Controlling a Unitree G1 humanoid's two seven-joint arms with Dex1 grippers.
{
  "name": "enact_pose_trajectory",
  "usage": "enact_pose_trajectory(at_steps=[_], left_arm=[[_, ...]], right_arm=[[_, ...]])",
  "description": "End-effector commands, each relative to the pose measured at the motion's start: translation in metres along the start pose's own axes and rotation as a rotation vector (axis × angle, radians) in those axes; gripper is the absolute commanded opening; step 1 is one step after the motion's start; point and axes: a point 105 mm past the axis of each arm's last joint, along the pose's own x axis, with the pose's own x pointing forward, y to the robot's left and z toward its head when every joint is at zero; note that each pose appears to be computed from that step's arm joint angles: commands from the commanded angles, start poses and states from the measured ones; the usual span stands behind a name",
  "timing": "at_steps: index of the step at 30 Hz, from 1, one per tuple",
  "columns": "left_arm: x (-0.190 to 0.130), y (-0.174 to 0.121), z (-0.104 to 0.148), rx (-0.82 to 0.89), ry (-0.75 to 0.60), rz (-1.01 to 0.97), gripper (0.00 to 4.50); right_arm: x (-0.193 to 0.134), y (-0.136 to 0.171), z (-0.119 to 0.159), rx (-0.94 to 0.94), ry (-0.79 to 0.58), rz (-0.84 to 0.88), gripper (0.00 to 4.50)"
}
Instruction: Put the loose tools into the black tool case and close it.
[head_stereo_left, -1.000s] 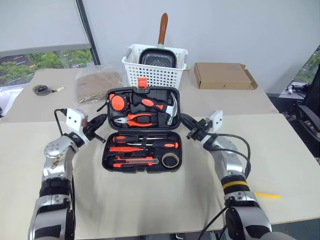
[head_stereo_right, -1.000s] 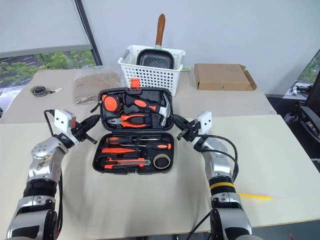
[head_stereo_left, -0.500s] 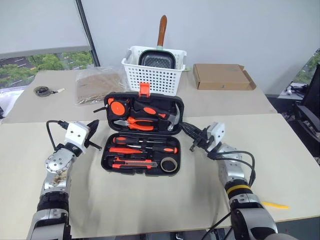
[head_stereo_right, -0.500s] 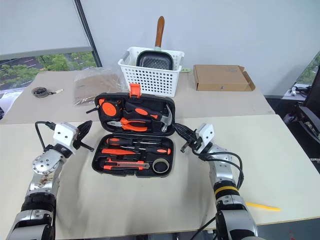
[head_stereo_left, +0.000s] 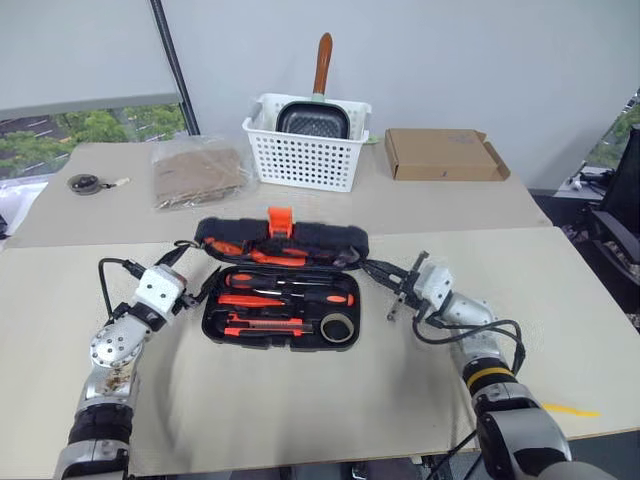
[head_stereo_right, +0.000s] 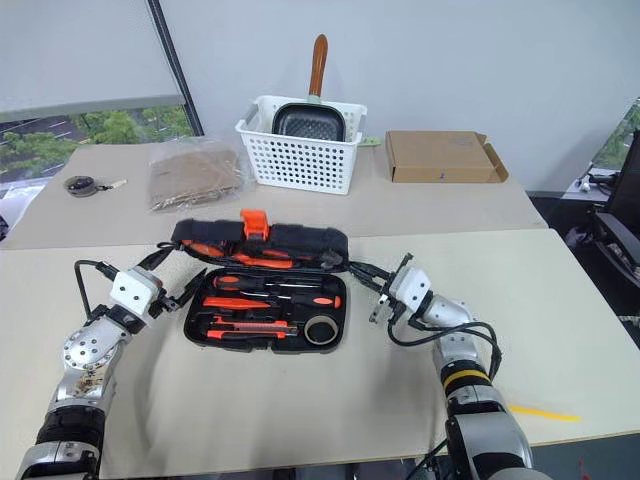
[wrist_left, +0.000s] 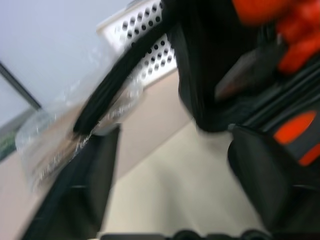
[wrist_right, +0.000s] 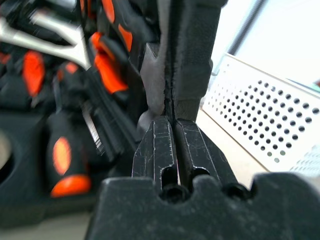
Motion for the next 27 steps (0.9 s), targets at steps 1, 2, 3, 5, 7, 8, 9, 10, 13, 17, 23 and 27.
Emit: enact_pose_trajectory(at_steps=[1, 2, 3, 5, 7, 8, 9, 10, 13, 17, 23, 27], left_arm=[[-0.020, 0.013, -0.009, -0.024, 0.068, -0.001, 4.50], [-0.029, 0.018, -0.019, -0.045, 0.123, -0.001, 4.50], [-0.037, 0.025, -0.025, -0.063, 0.161, 0.017, 4.50], [-0.045, 0.034, -0.030, -0.115, 0.185, 0.034, 4.50], [-0.051, 0.042, -0.030, -0.213, 0.174, 0.025, 4.50], [-0.054, 0.044, -0.030, -0.283, 0.164, 0.010, 4.50], [-0.056, 0.046, -0.029, -0.333, 0.155, -0.006, 4.50], [-0.056, 0.047, -0.027, -0.369, 0.143, -0.020, 4.50], [-0.055, 0.056, -0.021, -0.440, 0.107, -0.034, 4.50], [-0.042, 0.073, -0.006, -0.508, 0.031, -0.027, 4.50], [-0.009, 0.119, 0.014, -0.554, -0.085, 0.147, 4.50], [0.022, 0.113, 0.039, -0.542, -0.174, 0.066, 4.50]], right_arm=[[-0.016, 0.010, -0.007, -0.041, 0.063, 0.099, 0.90], [-0.026, 0.012, -0.014, 0.000, 0.114, 0.131, 1.30], [-0.035, 0.014, -0.020, 0.044, 0.157, 0.155, 1.58], [-0.048, 0.017, -0.026, 0.108, 0.215, 0.187, 2.22], [-0.058, 0.018, -0.026, 0.153, 0.237, 0.195, 3.00], [-0.063, 0.021, -0.025, 0.199, 0.250, 0.226, 3.35], [-0.065, 0.024, -0.022, 0.239, 0.252, 0.246, 3.35], [-0.066, 0.025, -0.018, 0.281, 0.250, 0.257, 3.35], [-0.059, 0.032, 0.005, 0.418, 0.201, 0.283, 3.35], [-0.050, 0.056, 0.040, 0.611, 0.161, 0.401, 3.35], [-0.031, 0.086, 0.063, 0.806, 0.201, 0.468, 3.35], [-0.023, 0.101, 0.067, 0.908, 0.236, 0.492, 3.35]])
